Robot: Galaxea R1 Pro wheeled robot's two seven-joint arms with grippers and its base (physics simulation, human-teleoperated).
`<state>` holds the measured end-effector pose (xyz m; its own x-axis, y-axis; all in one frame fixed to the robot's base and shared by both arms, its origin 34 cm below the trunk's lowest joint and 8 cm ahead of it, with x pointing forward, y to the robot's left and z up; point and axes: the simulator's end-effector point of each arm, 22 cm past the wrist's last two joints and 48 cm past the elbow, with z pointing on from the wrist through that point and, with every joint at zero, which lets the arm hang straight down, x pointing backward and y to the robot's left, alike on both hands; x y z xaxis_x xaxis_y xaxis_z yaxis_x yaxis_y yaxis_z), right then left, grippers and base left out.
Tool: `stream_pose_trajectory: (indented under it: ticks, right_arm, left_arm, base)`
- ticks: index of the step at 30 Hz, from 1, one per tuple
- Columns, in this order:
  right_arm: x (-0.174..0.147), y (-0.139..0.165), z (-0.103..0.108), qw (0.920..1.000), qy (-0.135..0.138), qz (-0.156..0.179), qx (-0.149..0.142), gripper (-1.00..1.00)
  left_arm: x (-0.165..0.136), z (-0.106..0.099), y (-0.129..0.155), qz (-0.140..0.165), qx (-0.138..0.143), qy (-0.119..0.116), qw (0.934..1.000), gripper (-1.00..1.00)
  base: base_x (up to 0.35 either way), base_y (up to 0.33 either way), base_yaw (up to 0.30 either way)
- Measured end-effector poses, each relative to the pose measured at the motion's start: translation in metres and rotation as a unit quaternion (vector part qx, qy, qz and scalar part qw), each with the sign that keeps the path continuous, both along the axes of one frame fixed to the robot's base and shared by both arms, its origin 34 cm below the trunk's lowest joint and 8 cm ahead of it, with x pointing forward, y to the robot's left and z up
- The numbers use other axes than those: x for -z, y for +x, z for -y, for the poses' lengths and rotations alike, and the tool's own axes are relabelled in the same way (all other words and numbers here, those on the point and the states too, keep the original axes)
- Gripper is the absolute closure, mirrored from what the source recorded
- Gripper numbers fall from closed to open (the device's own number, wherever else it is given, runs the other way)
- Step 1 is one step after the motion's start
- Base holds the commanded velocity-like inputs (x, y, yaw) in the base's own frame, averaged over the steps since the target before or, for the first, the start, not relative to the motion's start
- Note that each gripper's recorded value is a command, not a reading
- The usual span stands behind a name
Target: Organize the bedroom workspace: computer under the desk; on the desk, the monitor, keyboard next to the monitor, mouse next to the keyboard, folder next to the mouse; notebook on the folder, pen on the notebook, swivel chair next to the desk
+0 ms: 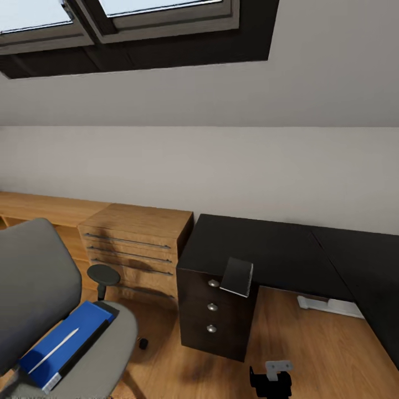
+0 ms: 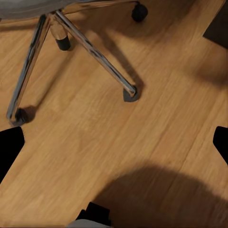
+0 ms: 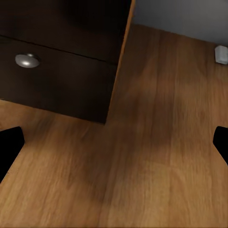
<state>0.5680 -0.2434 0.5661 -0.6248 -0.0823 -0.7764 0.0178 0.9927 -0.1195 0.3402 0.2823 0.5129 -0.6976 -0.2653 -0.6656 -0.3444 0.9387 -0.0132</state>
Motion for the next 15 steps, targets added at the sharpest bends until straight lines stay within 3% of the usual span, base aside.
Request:
stream_pose_trajectory:
  ticks: [9, 15]
  right_arm:
    - [0.0045, -0.0026, -0.0013, 1.0000, 0.001, -0.005, 0.000, -1.00]
    - [0.0078, -0.0045, -0.0007, 1.0000, 0.000, -0.009, 0.000, -1.00]
  left_arm:
    - [-0.0010, -0.0014, -0.0011, 0.007, -0.001, 0.004, 1.0000, -1.00]
    - [0.0004, -0.0015, -0.0032, 0.004, -0.001, 0.004, 1.0000, -1.00]
  base:
    - [-0.013, 0.014, 0.183]
    - [-0.162, 0.170, 0.116]
